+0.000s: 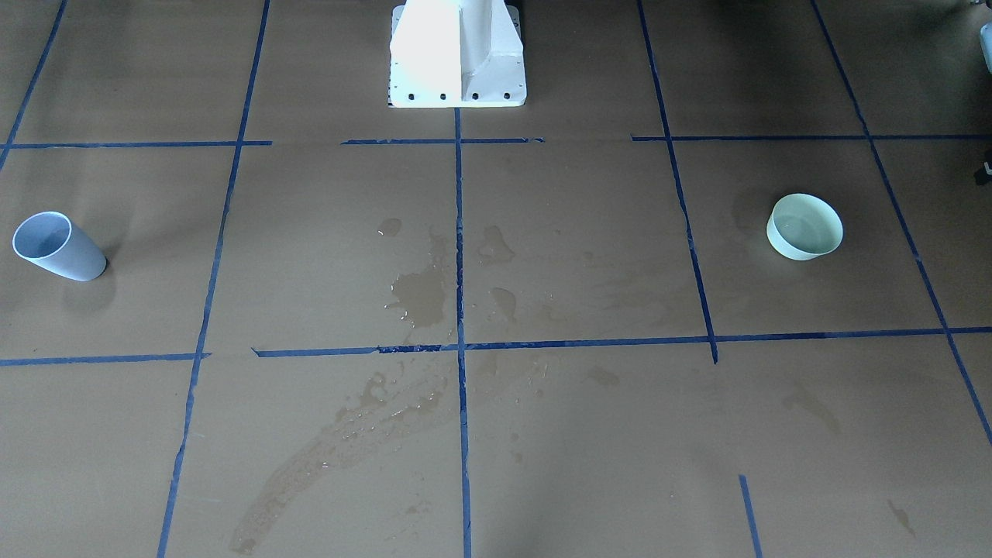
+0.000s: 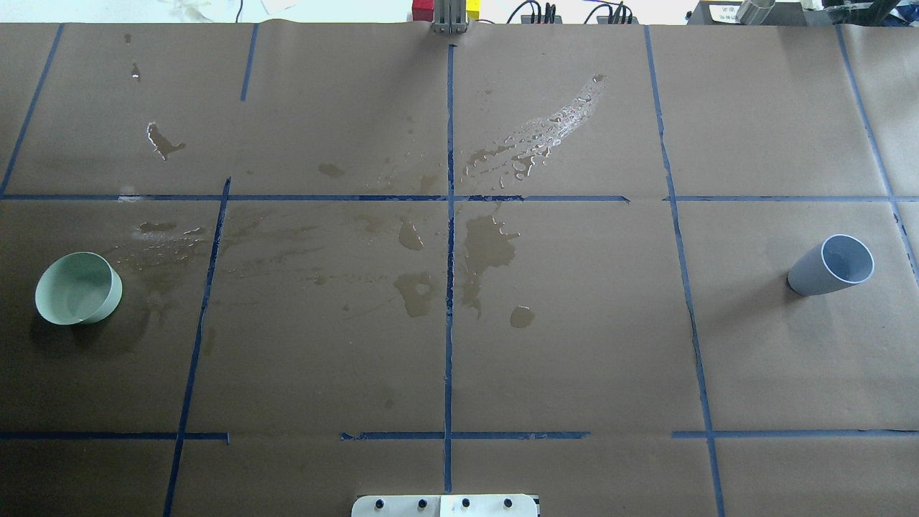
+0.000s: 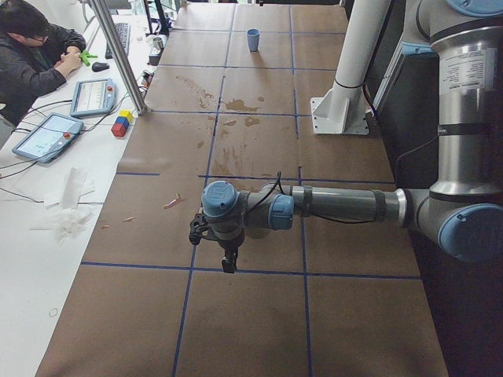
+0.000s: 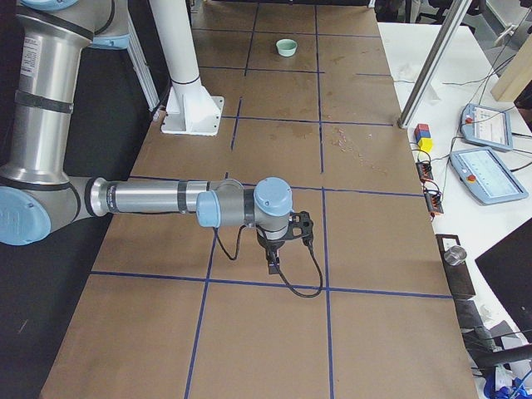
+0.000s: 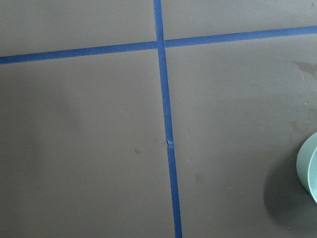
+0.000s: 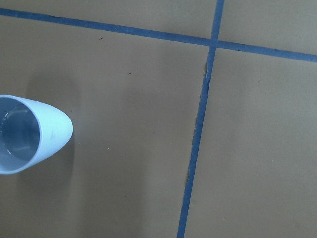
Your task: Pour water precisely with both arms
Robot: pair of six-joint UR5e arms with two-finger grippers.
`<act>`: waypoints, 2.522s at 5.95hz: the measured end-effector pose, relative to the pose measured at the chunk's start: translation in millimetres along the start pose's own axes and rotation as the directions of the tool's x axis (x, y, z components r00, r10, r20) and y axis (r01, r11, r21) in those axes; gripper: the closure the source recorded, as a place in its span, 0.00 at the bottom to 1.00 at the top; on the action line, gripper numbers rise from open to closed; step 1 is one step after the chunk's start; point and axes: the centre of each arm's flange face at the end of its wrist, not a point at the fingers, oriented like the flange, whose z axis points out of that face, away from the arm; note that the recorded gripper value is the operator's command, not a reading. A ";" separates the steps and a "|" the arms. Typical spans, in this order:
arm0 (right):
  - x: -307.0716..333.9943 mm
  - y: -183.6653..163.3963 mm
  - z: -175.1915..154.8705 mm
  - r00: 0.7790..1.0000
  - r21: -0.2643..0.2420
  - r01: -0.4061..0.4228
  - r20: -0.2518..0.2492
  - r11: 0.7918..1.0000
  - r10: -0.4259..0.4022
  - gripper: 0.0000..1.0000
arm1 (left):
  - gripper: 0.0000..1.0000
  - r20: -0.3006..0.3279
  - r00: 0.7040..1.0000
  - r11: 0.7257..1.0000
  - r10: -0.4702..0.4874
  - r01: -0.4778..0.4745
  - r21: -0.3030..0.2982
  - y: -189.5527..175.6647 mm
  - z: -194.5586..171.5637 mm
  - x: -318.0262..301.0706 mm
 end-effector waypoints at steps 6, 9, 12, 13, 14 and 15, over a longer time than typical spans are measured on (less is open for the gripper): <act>-2.4 -4.0 -2.6 1.000 0.007 0.006 -0.001 1.000 -0.006 0.00 | 0.00 0.007 0.998 0.997 0.065 -0.066 0.052 -40.7 -21.2 29.3; -3.8 -5.5 -4.0 1.000 0.010 0.008 0.000 1.000 -0.008 0.00 | 0.00 0.005 0.989 0.979 0.149 -0.149 0.138 -54.4 -26.7 51.8; -3.9 -5.9 -4.0 1.000 0.010 0.009 0.000 1.000 -0.009 0.00 | 0.00 -0.036 0.999 0.981 0.029 -0.022 0.191 -29.5 37.3 101.9; -3.9 -6.0 -4.0 1.000 0.010 0.009 0.000 1.000 -0.009 0.00 | 0.00 -0.046 0.999 0.978 -0.014 0.024 0.208 -15.1 69.4 126.5; -3.9 -6.0 -4.0 1.000 0.010 0.010 0.000 1.000 -0.010 0.00 | 0.00 -0.056 0.998 0.978 -0.031 0.042 0.205 -4.3 100.8 145.5; -3.9 -6.0 -4.0 1.000 0.010 0.010 0.000 1.000 -0.010 0.00 | 0.00 -0.062 0.998 0.982 -0.022 0.034 0.184 4.9 129.3 153.6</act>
